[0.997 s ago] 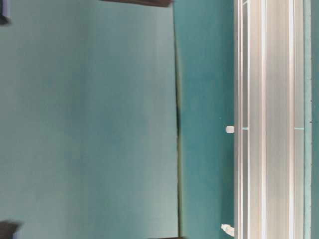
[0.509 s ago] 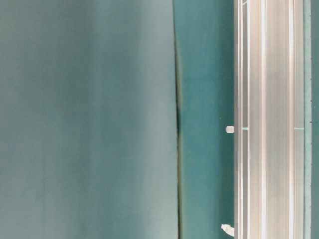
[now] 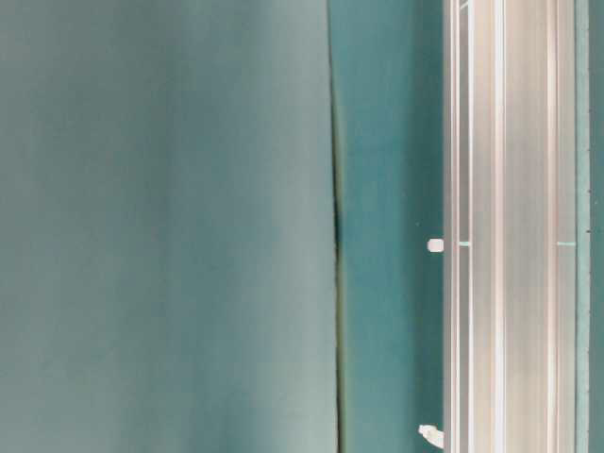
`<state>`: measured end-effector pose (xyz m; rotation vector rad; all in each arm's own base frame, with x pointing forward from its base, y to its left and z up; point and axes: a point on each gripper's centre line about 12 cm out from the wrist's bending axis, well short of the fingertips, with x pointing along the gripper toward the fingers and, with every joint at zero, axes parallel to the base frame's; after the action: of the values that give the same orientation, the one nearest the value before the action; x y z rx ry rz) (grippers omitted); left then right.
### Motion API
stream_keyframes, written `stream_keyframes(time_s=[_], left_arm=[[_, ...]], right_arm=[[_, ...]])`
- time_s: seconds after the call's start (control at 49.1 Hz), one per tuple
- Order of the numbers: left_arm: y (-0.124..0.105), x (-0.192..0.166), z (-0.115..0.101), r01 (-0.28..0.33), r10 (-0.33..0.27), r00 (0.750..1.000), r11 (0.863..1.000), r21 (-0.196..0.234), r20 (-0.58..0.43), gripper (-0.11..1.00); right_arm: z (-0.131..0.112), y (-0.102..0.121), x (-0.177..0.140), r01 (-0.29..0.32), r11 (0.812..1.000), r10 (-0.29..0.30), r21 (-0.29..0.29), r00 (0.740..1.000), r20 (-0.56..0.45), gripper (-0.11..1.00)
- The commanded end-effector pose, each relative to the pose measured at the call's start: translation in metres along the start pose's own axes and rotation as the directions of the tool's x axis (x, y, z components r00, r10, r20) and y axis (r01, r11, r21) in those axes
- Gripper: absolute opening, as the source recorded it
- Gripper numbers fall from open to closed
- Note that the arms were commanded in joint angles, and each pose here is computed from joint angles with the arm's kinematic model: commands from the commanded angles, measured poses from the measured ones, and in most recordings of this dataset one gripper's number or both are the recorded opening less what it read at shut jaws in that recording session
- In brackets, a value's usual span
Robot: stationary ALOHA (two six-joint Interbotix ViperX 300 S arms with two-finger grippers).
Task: Lift the large metal rail with both hands.
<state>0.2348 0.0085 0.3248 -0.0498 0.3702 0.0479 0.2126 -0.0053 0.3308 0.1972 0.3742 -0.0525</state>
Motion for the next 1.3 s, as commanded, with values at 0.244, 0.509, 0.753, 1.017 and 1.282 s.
stream_keyframes(time_s=[0.244,0.509,0.753,1.017,1.282], left_arm=[[0.001,-0.033,0.018,0.000,0.001,0.991,1.000,-0.005,0.133,0.98],[0.001,-0.056,0.027,0.002,-0.001,0.977,1.000,-0.005,0.213,0.98],[0.001,-0.061,0.028,0.003,-0.002,0.974,1.000,-0.004,0.225,0.98],[0.001,-0.060,0.027,0.000,0.000,0.975,1.000,-0.001,0.221,0.98],[0.001,-0.061,0.027,0.001,0.000,0.975,1.000,-0.003,0.221,0.98]], right_arm=[[0.006,-0.001,-0.030,-0.009,1.000,0.008,0.008,0.994,0.112,0.96],[0.004,-0.002,-0.046,-0.011,1.000,0.009,0.009,0.987,0.163,0.96],[0.003,-0.002,-0.054,-0.015,1.000,0.013,0.010,0.983,0.186,0.96],[-0.001,-0.003,-0.056,-0.014,1.000,0.012,0.011,0.981,0.192,0.96],[0.000,-0.006,-0.058,0.001,1.000,-0.004,0.018,0.979,0.202,0.96]])
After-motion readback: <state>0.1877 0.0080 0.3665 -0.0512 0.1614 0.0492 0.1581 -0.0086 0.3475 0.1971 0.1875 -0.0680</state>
